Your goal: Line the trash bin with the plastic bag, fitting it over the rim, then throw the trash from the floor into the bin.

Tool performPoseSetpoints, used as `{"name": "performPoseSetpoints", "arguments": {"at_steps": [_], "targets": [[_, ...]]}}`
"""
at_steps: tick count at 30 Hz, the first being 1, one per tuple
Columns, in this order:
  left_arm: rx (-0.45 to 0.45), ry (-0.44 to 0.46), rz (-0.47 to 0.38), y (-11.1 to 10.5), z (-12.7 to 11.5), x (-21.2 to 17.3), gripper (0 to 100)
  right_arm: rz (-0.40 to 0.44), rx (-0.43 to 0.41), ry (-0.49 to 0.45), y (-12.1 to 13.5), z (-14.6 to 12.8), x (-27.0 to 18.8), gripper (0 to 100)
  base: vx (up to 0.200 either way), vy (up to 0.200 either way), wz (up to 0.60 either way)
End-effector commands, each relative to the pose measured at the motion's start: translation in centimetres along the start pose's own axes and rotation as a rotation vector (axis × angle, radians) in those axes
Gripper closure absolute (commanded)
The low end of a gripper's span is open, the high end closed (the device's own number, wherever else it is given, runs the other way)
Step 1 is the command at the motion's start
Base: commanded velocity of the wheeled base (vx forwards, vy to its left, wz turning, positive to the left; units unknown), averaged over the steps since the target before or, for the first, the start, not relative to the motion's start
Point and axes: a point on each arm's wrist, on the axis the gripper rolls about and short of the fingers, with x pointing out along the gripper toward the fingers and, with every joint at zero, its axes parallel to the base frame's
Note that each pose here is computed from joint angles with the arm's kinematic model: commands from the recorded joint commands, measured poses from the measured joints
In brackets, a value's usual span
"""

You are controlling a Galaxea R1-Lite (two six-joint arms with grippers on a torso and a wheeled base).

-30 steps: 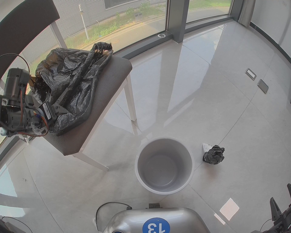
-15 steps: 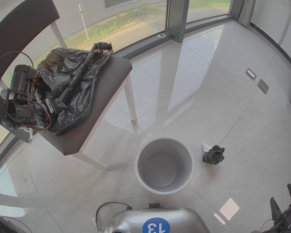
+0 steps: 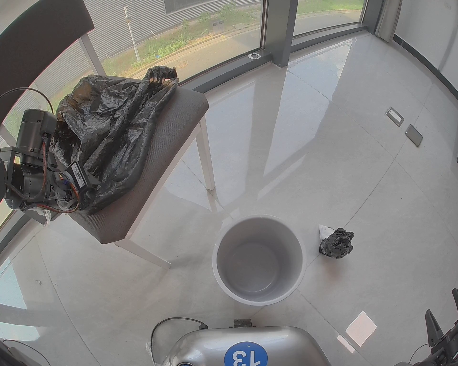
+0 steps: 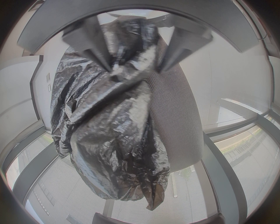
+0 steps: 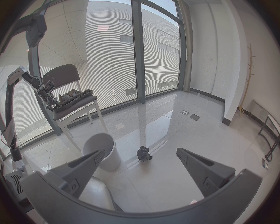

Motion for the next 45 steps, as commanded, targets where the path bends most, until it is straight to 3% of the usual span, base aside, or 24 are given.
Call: {"name": "performPoseSetpoints", "arguments": {"at_steps": [1,13,24,29,32,33,34,37,40,41,42,43,44,45], "targets": [[0.007,-0.002,-0.019,-0.3,-0.1,-0.3,100,-0.002,0.0,0.0,0.0,-0.5,0.0,0,0.0,0.0,0.0],[-0.011,-0.039,-0.055,-0.2,-0.1,-2.2,100,-0.002,0.008,0.0,0.0,-0.5,0.0,0,0.0,0.0,0.0],[-0.005,-0.091,-0.022,0.0,-1.0,-3.7,100,0.009,-0.006,-0.002,0.0,-0.5,0.0,0,0.0,0.0,0.0],[-0.062,-0.126,-0.042,-0.4,-0.4,-3.6,100,0.015,-0.012,-0.002,0.0,-0.5,0.0,0,0.0,0.0,0.0],[0.017,-0.12,0.024,-0.3,-1.0,-3.4,100,0.026,-0.021,0.001,0.1,-0.5,0.0,0,0.0,0.0,0.0],[0.126,-0.1,0.029,-0.6,-1.4,-4.1,100,0.032,-0.027,0.001,0.1,-0.5,0.0,0,0.0,0.0,0.0],[0.146,-0.099,0.02,-0.6,-1.3,-4.4,100,0.033,-0.03,0.001,0.1,-0.5,0.0,0,0.0,0.0,0.0],[0.259,-0.1,-0.111,-1.9,-0.9,-6.7,100,0.078,-0.066,-0.006,0.1,-0.4,0.0,0,0.0,0.0,0.0],[0.363,-0.096,-0.158,-2.6,-1.0,-7.9,100,0.103,-0.069,-0.025,0.2,0.0,-0.1,0,0.0,0.0,0.0],[0.42,-0.09,-0.169,-2.8,-1.2,-8.3,100,0.114,-0.026,-0.096,0.2,2.0,-0.8,0,0.0,0.0,0.0],[0.479,-0.09,-0.171,-2.7,-1.3,-8.4,100,0.142,0.045,-0.107,0.2,4.7,-1.0,0,0.0,0.0,0.0],[0.526,-0.102,-0.181,-2.8,-1.2,-8.7,100,0.176,0.117,-0.087,0.3,7.3,-0.5,0,0.0,0.0,0.0],[0.532,-0.103,-0.183,-2.8,-1.2,-8.7,100,0.179,0.128,-0.083,0.3,7.6,-0.4,0,0.0,0.0,0.0],[0.564,-0.111,-0.187,-2.8,-1.3,-8.7,100,0.2,0.203,-0.04,0.5,9.9,0.6,0,0.0,0.0,0.0]]}}
